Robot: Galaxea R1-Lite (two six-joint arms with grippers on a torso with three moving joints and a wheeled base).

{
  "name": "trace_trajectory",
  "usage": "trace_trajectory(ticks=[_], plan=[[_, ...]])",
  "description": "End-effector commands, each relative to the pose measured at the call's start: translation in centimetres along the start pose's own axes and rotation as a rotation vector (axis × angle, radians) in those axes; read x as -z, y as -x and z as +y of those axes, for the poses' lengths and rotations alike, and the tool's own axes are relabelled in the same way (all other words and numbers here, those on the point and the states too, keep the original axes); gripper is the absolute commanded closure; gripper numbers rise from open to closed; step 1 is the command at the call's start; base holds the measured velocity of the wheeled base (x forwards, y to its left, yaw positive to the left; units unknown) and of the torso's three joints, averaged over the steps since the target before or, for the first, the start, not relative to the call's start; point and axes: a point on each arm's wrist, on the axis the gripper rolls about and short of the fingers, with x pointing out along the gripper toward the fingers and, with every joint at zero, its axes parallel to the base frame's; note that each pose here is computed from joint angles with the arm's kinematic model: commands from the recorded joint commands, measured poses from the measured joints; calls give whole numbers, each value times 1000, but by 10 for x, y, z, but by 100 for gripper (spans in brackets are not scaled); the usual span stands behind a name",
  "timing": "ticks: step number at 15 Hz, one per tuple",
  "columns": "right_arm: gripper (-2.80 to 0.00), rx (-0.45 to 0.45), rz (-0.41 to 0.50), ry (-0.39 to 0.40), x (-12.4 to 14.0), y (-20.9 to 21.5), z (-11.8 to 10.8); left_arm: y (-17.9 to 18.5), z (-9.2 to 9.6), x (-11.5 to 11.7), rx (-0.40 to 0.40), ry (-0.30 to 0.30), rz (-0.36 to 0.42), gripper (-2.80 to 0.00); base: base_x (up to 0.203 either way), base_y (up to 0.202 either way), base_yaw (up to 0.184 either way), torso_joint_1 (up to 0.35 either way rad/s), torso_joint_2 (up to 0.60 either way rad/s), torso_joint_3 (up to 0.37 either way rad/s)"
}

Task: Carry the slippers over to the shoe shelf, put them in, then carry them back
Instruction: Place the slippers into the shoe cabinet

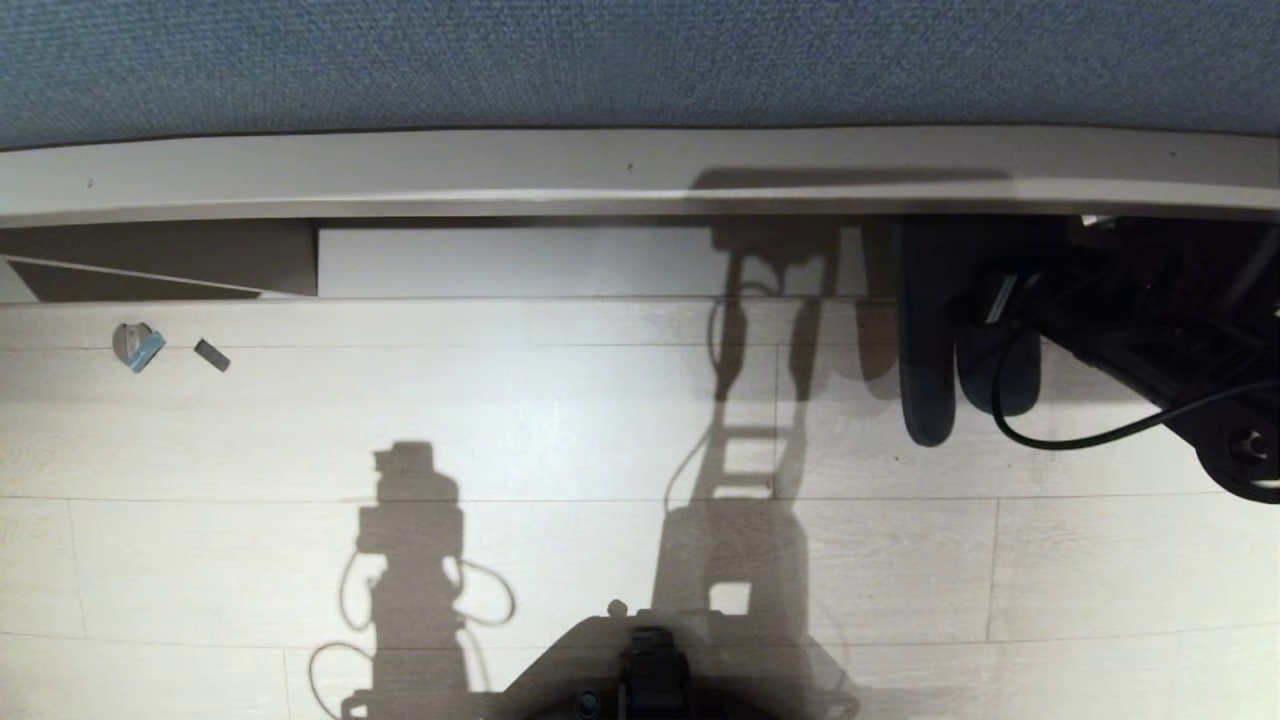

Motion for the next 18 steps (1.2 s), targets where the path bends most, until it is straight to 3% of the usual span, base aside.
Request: trace_trajectory(ticks=[1, 5, 18], plan=[[0, -2, -25, 14, -9, -15, -3, 0, 0, 0, 1, 0, 0, 0, 0, 0, 0, 0, 0, 0], [0, -30, -18, 51, -10, -38, -6, 0, 0, 0, 0, 0, 2, 0, 0, 0, 0, 0, 0, 0], [0, 13, -194, 90, -40, -82, -19, 0, 0, 0, 0, 0, 0, 0, 0, 0, 0, 0, 0, 0]])
